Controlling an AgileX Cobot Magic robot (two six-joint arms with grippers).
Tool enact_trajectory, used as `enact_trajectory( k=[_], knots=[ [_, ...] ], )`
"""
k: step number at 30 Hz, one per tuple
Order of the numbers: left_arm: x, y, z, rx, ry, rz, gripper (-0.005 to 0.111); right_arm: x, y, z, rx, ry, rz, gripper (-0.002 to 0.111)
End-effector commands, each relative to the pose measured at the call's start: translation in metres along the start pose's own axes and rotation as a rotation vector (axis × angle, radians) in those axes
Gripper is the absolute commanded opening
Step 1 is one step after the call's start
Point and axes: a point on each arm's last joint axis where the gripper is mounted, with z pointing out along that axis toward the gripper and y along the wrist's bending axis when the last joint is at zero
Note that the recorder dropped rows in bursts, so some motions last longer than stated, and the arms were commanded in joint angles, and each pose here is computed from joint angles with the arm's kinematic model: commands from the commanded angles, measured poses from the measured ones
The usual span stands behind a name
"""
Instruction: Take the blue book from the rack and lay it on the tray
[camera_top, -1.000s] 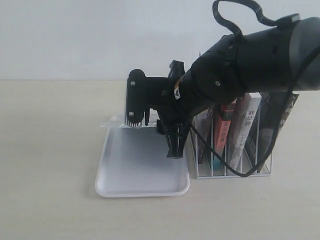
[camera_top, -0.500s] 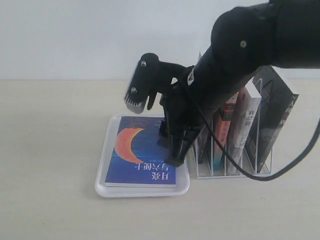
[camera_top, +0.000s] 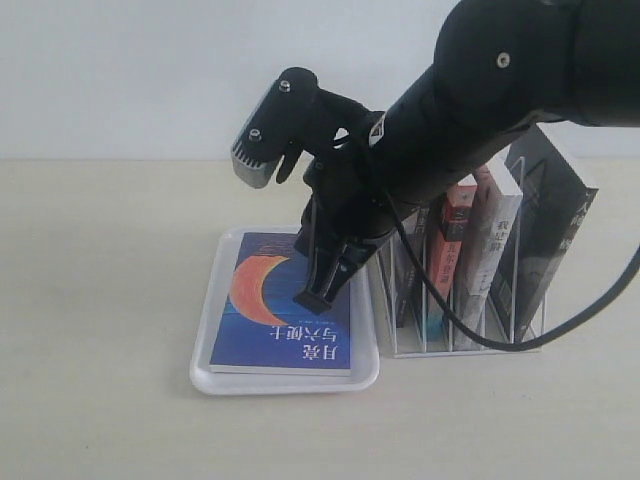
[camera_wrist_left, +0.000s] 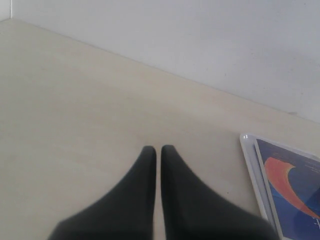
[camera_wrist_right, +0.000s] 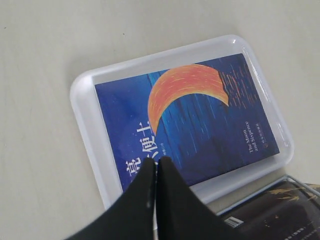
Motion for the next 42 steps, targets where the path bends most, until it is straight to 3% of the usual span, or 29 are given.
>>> enact_trajectory(
  k=[1,20,31,34,37,42],
  knots=[
    [0.0,0.0,0.0,0.003,-0.011,0.004,0.004,-0.001,-0.003,-0.003,0.013,-0.016,0.008,0.0],
    [0.0,0.0,0.0,0.003,-0.011,0.004,0.004,-0.002,-0.003,-0.003,0.016,-0.021,0.01,0.0],
    [0.0,0.0,0.0,0.003,-0.011,0.004,0.004,-0.011,-0.011,-0.01,0.114,-0.121,-0.017,0.0],
    [0.0,0.0,0.0,0.003,-0.011,0.004,0.004,-0.017,-0.013,-0.026,0.156,-0.171,-0.031,0.0],
    [0.0,0.0,0.0,0.003,-0.011,0.004,0.004,-0.023,-0.011,-0.068,0.199,-0.264,0.03,0.0],
    [0.0,0.0,0.0,0.003,-0.011,0.004,0.004,-0.023,-0.002,-0.159,0.342,-0.439,-0.024,0.0]
  ],
)
